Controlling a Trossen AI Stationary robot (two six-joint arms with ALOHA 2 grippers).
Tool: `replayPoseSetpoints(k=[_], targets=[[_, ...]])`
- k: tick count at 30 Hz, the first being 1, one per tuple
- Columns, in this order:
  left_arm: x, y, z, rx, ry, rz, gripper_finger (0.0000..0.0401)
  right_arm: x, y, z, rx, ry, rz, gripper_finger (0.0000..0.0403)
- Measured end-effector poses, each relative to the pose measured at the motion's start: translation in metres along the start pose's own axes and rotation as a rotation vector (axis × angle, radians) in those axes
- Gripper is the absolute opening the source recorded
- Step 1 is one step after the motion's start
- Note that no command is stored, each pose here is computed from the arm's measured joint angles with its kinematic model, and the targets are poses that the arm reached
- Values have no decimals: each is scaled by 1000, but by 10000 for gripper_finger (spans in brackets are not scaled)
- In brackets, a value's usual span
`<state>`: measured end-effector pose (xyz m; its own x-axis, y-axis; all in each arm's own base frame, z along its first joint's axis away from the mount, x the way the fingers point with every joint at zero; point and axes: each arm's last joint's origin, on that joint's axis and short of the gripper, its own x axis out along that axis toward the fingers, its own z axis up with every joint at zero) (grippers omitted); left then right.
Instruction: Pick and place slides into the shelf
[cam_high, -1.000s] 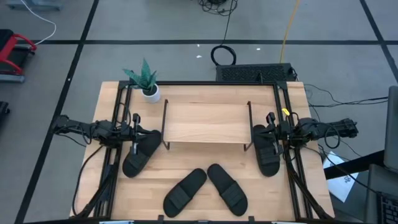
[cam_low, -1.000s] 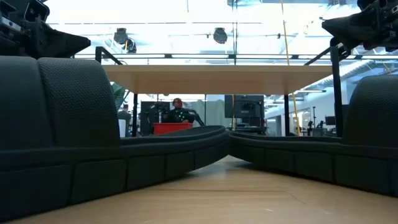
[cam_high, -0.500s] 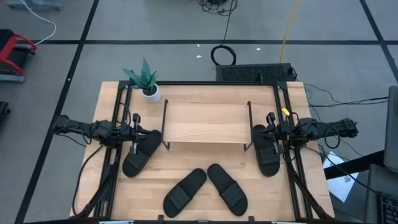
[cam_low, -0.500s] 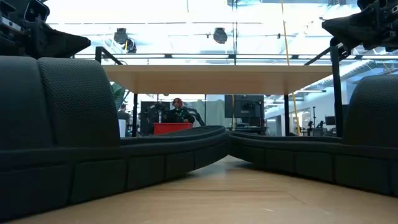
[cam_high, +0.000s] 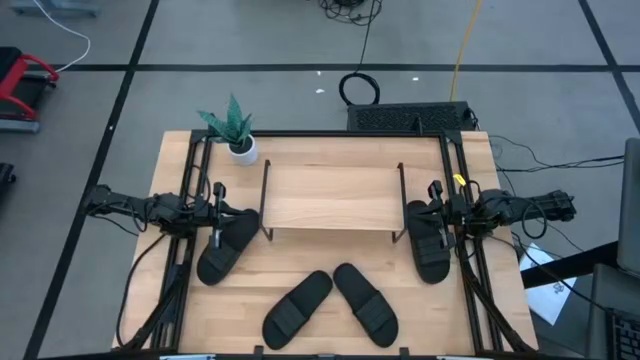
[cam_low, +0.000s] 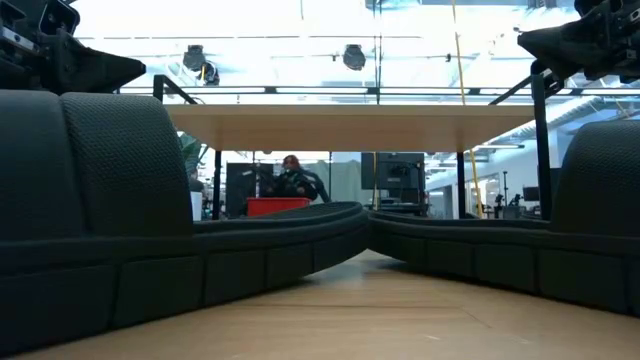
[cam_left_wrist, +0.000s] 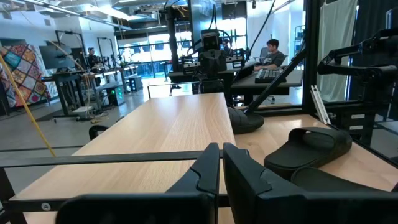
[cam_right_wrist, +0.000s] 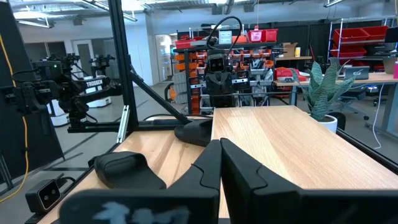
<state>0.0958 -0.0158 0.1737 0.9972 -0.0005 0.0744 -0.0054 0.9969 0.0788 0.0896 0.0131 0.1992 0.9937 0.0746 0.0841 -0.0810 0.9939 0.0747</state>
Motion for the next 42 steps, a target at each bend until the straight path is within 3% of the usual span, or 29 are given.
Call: replayPoseSetpoints(k=[18,30,42], targets=[[0,0,0,0,0,-1,26,0,0,0,8,0,0,0],[0,0,0,0,-1,0,26,0,0,1,189,-8,2,0],[0,0,0,-5,0,-1,26,0,0,4,162,-37,4,0]])
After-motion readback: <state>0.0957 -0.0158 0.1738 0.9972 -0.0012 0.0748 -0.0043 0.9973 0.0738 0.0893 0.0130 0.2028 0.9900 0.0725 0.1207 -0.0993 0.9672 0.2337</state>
